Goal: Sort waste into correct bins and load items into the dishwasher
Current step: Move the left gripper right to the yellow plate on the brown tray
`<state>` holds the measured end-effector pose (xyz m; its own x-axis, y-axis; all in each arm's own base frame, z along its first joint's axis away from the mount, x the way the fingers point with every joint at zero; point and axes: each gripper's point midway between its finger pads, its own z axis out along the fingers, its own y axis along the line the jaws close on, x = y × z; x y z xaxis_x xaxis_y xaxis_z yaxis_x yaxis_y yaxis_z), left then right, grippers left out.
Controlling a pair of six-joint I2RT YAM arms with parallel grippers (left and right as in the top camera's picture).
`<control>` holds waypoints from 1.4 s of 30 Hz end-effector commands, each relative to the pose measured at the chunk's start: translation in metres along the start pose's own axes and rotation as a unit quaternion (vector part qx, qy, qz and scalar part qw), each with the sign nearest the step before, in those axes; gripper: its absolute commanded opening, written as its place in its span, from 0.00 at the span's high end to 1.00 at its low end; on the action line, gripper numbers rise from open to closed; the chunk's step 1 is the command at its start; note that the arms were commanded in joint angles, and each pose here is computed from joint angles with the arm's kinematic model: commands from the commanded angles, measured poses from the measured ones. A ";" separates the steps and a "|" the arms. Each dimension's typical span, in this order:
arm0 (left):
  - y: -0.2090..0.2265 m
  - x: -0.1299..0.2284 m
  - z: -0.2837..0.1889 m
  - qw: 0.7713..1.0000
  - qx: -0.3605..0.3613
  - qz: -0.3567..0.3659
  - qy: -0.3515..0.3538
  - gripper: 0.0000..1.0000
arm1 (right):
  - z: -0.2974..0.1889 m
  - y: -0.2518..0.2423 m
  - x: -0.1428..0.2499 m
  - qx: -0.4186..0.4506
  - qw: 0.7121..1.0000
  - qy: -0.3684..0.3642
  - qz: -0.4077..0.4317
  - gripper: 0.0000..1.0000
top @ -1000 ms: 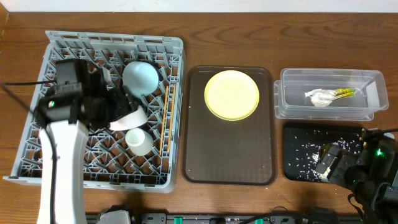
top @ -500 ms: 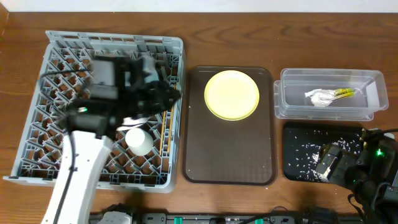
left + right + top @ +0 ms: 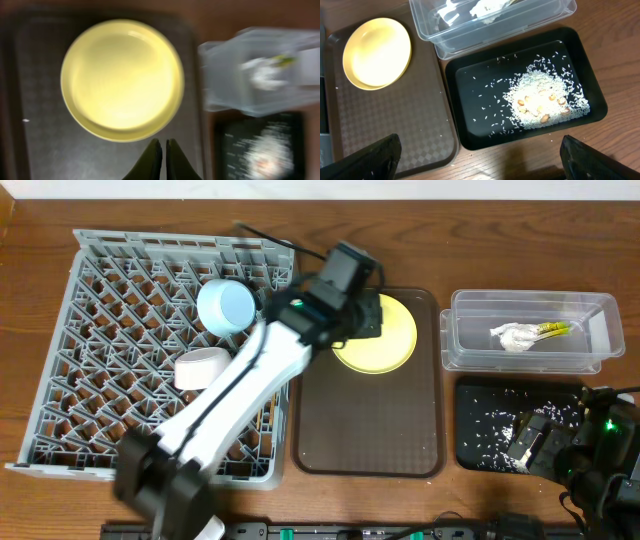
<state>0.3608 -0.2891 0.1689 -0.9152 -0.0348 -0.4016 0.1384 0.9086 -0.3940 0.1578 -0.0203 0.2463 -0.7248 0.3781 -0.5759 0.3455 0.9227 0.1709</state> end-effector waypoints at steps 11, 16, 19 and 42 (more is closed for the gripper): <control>0.058 0.061 0.111 0.986 -0.114 0.021 0.118 0.91 | -0.001 -0.001 0.000 0.002 1.000 0.000 0.006 0.01; 0.065 0.085 0.102 0.976 -0.139 0.023 0.164 0.90 | -0.001 -0.001 0.000 0.001 1.000 0.001 0.006 0.01; 0.065 0.112 0.094 0.965 -0.151 0.029 0.211 0.86 | -0.001 -0.001 0.000 0.002 1.000 0.001 0.006 0.01; 0.030 0.213 0.065 0.913 -0.176 0.188 0.315 0.83 | -0.001 -0.001 0.000 0.001 1.000 0.001 0.006 0.01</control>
<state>0.1943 -0.3006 0.0171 -0.8929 0.4262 0.1454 0.4306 0.9025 -0.0012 0.1572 -0.0203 0.2458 -0.7266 0.3783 -0.5736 0.3460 0.9227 0.1702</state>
